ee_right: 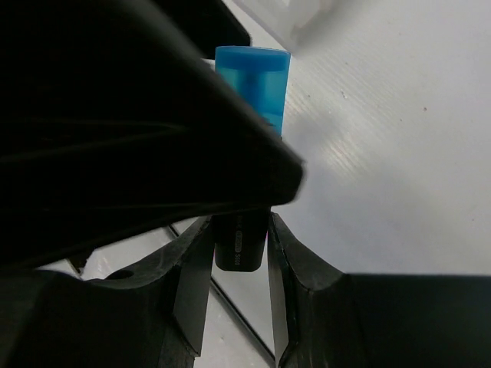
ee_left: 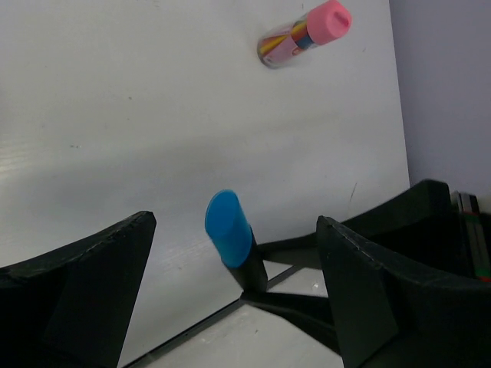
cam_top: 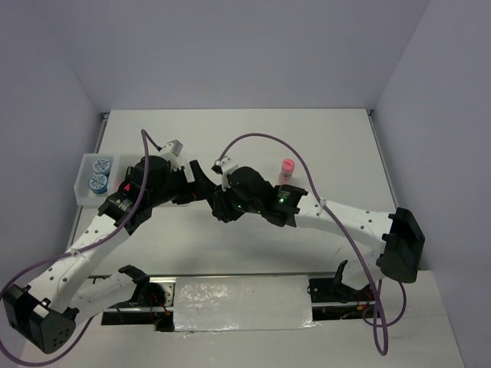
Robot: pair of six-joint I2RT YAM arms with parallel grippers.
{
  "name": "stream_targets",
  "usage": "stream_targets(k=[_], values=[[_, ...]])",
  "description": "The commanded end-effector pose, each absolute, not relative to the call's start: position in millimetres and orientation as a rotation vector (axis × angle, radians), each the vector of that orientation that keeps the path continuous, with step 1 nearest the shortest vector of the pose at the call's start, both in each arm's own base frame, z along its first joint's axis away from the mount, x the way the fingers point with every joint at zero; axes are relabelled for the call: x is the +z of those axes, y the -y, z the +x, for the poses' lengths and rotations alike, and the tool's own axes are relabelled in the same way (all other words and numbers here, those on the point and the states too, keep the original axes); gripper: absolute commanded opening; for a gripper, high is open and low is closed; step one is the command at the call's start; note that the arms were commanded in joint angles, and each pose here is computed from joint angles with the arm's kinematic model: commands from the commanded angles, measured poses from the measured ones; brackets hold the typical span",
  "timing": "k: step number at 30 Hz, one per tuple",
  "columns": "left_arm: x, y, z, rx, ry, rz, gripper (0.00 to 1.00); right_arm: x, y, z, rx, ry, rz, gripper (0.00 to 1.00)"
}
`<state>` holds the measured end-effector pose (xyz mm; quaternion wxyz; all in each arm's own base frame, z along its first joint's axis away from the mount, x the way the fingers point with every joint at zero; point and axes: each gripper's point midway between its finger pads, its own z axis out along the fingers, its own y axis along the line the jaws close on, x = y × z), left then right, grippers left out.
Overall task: Sort the stationery into containers
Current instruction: Pick up the pen from the center of the board, then place the pen in the storage box.
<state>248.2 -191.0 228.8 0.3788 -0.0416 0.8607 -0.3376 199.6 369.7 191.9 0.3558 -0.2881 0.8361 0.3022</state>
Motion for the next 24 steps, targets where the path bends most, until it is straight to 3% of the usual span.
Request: stream_targets(k=[1,5,8,11,12,16,17,19,21,23,24], values=[[263.1,200.4,261.5,-0.903,-2.093,-0.179,0.99,229.3,-372.4,211.1,0.752,-2.085,-0.599,0.17],[258.9,205.6,257.8,-0.928,-2.097,-0.178,0.95,237.7,-373.8,208.5,0.786,-2.062,-0.575,0.17],[254.1,207.3,258.5,-0.921,-2.103,-0.176,0.85,248.1,-378.7,202.0,0.832,-2.038,-0.585,0.17],[252.9,210.1,259.8,-0.922,-2.109,-0.170,0.71,254.1,-382.4,199.2,0.842,-2.023,-0.583,0.17],[252.2,212.0,259.1,-0.925,-2.114,-0.162,0.61,253.5,-383.2,198.2,0.847,-2.026,-0.585,0.18],[253.5,214.7,262.2,-0.921,-2.108,-0.147,0.46,255.9,-391.6,192.6,0.900,-2.014,-0.609,0.18],[254.8,215.8,262.6,-0.921,-2.102,-0.131,0.32,253.2,-392.8,192.3,0.902,-2.017,-0.613,0.18],[254.7,215.4,267.1,-0.891,-2.111,-0.120,0.15,252.6,-395.7,190.5,0.921,-2.011,-0.625,0.20],[244.7,202.3,274.6,-0.744,-2.170,-0.114,0.00,246.6,-395.3,190.5,0.923,-2.022,-0.620,0.44],[237.3,183.5,281.2,-0.575,-2.207,-0.114,0.00,242.4,-391.3,193.2,0.912,-2.047,-0.591,0.93],[235.9,172.7,283.6,-0.485,-2.238,-0.120,0.00,239.5,-387.3,195.0,0.900,-2.057,-0.581,1.00]])
